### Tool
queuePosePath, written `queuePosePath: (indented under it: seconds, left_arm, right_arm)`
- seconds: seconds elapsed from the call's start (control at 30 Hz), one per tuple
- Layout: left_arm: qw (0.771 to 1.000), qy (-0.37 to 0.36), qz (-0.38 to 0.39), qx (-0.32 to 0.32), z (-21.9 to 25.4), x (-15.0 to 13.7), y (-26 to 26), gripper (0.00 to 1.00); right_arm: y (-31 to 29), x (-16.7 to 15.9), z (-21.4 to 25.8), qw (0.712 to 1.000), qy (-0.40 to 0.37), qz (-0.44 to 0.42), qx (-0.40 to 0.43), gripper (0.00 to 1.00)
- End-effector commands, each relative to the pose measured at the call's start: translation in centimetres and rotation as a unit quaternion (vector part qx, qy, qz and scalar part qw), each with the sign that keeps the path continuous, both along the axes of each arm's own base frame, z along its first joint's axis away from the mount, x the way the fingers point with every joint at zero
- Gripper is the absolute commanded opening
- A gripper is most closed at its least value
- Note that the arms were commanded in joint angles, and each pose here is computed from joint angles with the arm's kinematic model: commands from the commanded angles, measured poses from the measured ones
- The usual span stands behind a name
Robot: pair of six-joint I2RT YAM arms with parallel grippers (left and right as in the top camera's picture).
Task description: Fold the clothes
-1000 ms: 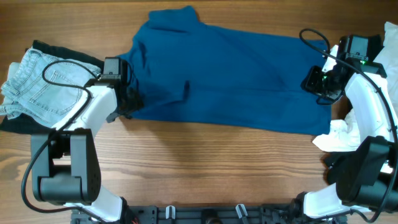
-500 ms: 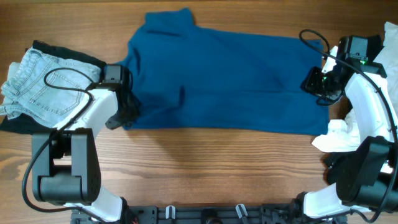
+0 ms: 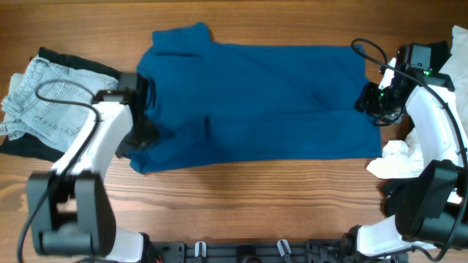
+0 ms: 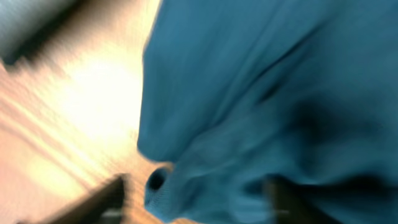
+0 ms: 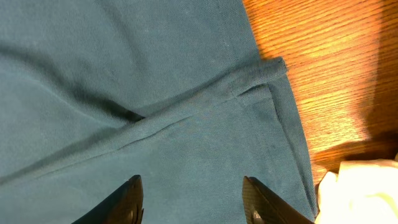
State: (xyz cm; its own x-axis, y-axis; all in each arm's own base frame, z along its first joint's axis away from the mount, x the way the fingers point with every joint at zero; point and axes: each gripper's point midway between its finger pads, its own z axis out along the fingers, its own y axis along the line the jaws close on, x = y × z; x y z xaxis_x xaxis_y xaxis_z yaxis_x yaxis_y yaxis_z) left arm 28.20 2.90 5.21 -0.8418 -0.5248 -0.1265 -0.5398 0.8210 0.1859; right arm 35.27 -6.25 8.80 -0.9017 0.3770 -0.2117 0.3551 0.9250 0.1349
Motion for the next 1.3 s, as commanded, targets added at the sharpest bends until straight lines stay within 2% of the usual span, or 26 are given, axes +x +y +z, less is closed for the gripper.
queuePosePath:
  seconds: [0.0, 0.1, 0.23, 0.3, 0.33, 0.4, 0.47, 0.63, 0.77, 0.93, 1.0, 1.07, 1.17, 1.2, 1.23, 1.27]
  left_arm:
    - [0.985, -0.150, -0.086, -0.021, 7.3, 6.4, -1.2, 0.99]
    - [0.961, -0.238, -0.138, -0.031, 9.9, 11.2, -2.3, 0.95]
    - [0.933, -0.304, -0.191, -0.025, 8.7, 17.2, -3.0, 0.97]
    - [0.927, -0.319, -0.198, -0.022, 6.5, 19.8, -3.1, 0.96]
    - [0.923, -0.325, -0.201, -0.033, 5.0, 20.9, -3.4, 0.92]
    - [0.918, -0.330, -0.211, -0.068, 2.8, 22.2, -4.3, 0.88]
    - [0.919, -0.319, -0.212, -0.090, 0.9, 23.5, -4.4, 0.88]
    - [0.914, -0.321, -0.233, -0.079, 0.2, 28.0, -4.2, 0.88]
    - [0.909, -0.337, -0.235, -0.073, -0.6, 29.7, -4.1, 0.88]
    - [0.911, -0.328, -0.236, -0.083, -2.9, 29.8, -4.4, 0.88]
    - [0.903, -0.337, -0.245, -0.101, -3.3, 30.1, -5.3, 0.86]
    - [0.894, -0.355, -0.250, -0.109, -3.1, 30.8, -5.8, 0.77]
    - [0.889, -0.364, -0.255, -0.109, -3.5, 31.3, -6.5, 0.77]
    - [0.889, -0.362, -0.257, -0.110, -3.9, 31.3, -6.9, 0.74]
    - [0.890, -0.357, -0.259, -0.112, -4.5, 31.1, -7.2, 0.69]
    - [0.891, -0.354, -0.260, -0.113, -4.8, 31.1, -7.3, 0.59]
  right_arm:
    - [-0.2, -0.4, -0.6, 1.000, 0.011, 0.005, -0.008, 0.53]
    - [-0.2, -0.4, -0.6, 1.000, 0.011, 0.005, -0.008, 0.53]
    - [-0.2, -0.4, -0.6, 1.000, 0.011, 0.005, -0.008, 0.53]
    - [-0.2, -0.4, -0.6, 1.000, 0.011, 0.005, -0.007, 0.53]
    - [-0.2, -0.5, -0.6, 1.000, 0.013, 0.005, -0.007, 0.53]
    - [-0.1, -0.6, -0.6, 1.000, 0.014, 0.005, -0.007, 0.53]
    - [-0.1, -0.7, -0.7, 1.000, 0.016, 0.005, -0.006, 0.53]
    - [-0.1, -0.8, -0.7, 1.000, 0.018, 0.005, -0.006, 0.53]
    - [-0.1, -0.8, -0.7, 1.000, 0.019, 0.005, -0.006, 0.53]
    - [-0.1, -0.8, -0.7, 1.000, 0.019, 0.004, -0.006, 0.53]
    - [-0.1, -0.8, -0.7, 1.000, 0.019, 0.003, -0.005, 0.54]
    - [-0.1, -0.8, -0.7, 1.000, 0.020, 0.003, -0.005, 0.53]
    - [0.0, -1.1, -0.7, 1.000, 0.026, 0.003, -0.004, 0.53]
    - [0.0, -1.1, -0.7, 1.000, 0.026, 0.003, -0.004, 0.53]
    - [0.0, -1.1, -0.7, 1.000, 0.026, 0.003, -0.004, 0.53]
    - [0.0, -1.1, -0.7, 1.000, 0.026, 0.003, -0.004, 0.53]
